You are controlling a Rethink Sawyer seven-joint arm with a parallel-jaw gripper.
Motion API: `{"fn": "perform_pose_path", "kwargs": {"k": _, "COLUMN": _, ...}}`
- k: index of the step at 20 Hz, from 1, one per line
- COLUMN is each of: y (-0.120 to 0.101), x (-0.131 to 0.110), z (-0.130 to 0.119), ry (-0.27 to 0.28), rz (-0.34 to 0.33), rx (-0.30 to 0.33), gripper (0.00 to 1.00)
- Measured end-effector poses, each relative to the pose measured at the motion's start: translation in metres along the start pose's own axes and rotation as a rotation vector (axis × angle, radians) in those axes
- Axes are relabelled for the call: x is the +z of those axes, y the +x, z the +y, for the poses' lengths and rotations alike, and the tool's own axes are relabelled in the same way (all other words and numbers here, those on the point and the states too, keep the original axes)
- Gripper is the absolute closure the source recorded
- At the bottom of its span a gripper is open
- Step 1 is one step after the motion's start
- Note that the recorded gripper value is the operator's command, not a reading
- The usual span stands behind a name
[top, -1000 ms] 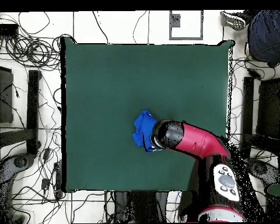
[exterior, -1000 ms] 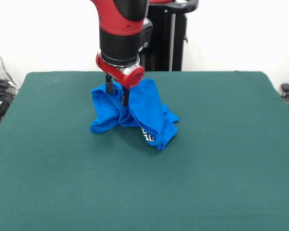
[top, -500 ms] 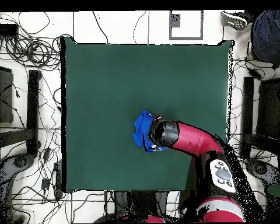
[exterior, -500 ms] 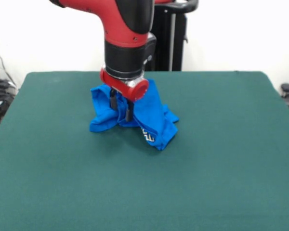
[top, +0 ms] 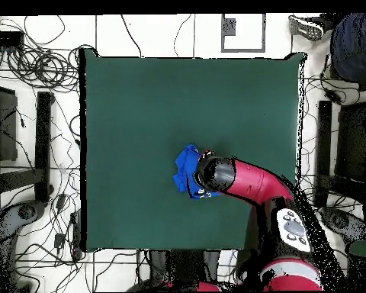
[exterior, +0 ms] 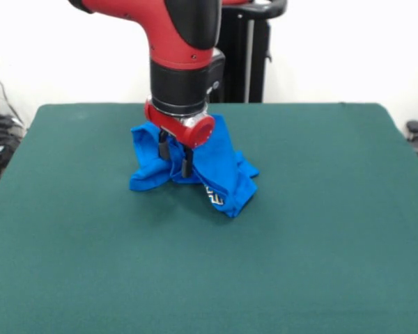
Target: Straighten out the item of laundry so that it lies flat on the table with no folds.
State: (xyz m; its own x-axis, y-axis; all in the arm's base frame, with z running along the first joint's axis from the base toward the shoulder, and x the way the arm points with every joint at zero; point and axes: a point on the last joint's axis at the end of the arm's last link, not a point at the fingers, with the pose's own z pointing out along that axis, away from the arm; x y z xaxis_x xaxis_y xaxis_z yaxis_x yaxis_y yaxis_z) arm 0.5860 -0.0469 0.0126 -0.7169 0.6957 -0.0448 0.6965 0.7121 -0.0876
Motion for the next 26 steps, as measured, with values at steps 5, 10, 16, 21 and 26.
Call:
{"fn": "perform_pose_path", "kwargs": {"k": 5, "y": -0.004, "x": 0.001, "z": -0.003, "ry": -0.003, "rz": 0.002, "rx": 0.010, "gripper": 0.00}}
{"fn": "perform_pose_path", "kwargs": {"k": 10, "y": -0.006, "x": 0.003, "z": 0.000, "ry": -0.028, "rz": 0.019, "rx": 0.020, "gripper": 0.00}}
{"fn": "perform_pose_path", "kwargs": {"k": 16, "y": 0.000, "x": 0.005, "z": 0.009, "ry": -0.043, "rz": 0.028, "rx": 0.010, "gripper": 0.00}}
{"fn": "perform_pose_path", "kwargs": {"k": 21, "y": 0.006, "x": 0.019, "z": 0.010, "ry": -0.046, "rz": 0.019, "rx": 0.001, "gripper": 0.00}}
{"fn": "perform_pose_path", "kwargs": {"k": 26, "y": 0.014, "x": 0.038, "z": 0.005, "ry": -0.043, "rz": 0.015, "rx": -0.025, "gripper": 0.00}}
